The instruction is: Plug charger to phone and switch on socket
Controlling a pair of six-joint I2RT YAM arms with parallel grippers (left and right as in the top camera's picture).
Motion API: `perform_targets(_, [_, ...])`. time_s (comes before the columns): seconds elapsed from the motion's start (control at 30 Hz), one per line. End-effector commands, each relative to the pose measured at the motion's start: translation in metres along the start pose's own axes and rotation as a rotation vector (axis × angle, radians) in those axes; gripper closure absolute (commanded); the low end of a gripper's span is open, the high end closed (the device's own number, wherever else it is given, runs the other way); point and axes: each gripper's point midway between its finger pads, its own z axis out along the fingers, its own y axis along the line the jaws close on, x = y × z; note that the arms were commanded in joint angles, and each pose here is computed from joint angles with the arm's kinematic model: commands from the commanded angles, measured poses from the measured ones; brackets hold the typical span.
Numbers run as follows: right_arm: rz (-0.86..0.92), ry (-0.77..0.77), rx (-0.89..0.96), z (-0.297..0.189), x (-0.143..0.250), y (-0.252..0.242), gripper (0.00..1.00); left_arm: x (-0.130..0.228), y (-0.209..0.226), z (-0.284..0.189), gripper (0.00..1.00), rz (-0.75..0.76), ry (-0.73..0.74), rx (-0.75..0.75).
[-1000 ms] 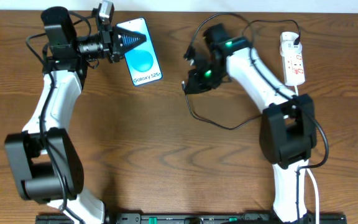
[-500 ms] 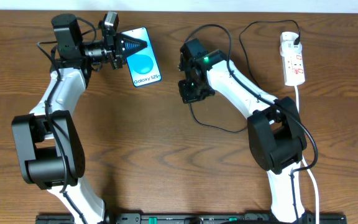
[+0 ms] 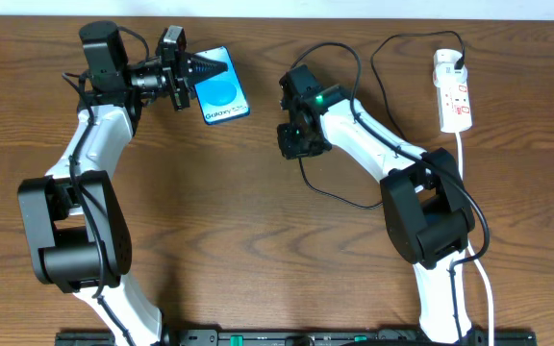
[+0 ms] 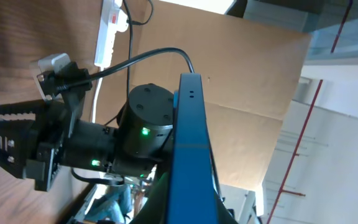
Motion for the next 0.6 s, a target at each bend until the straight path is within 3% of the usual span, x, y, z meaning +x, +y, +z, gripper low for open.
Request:
perform_targets(0.0, [0.028,-0.001,0.032,0.004,0.004,-0.005,0.69,0.004,-0.008,-0.003,0.93,-0.006,0.005,0.005])
perform_targets(0.57, [0.009,-0.022,0.079,0.017,-0.004,-0.020,0.65,0.001,-0.008,-0.003,0.93,-0.001,-0.009,0.003])
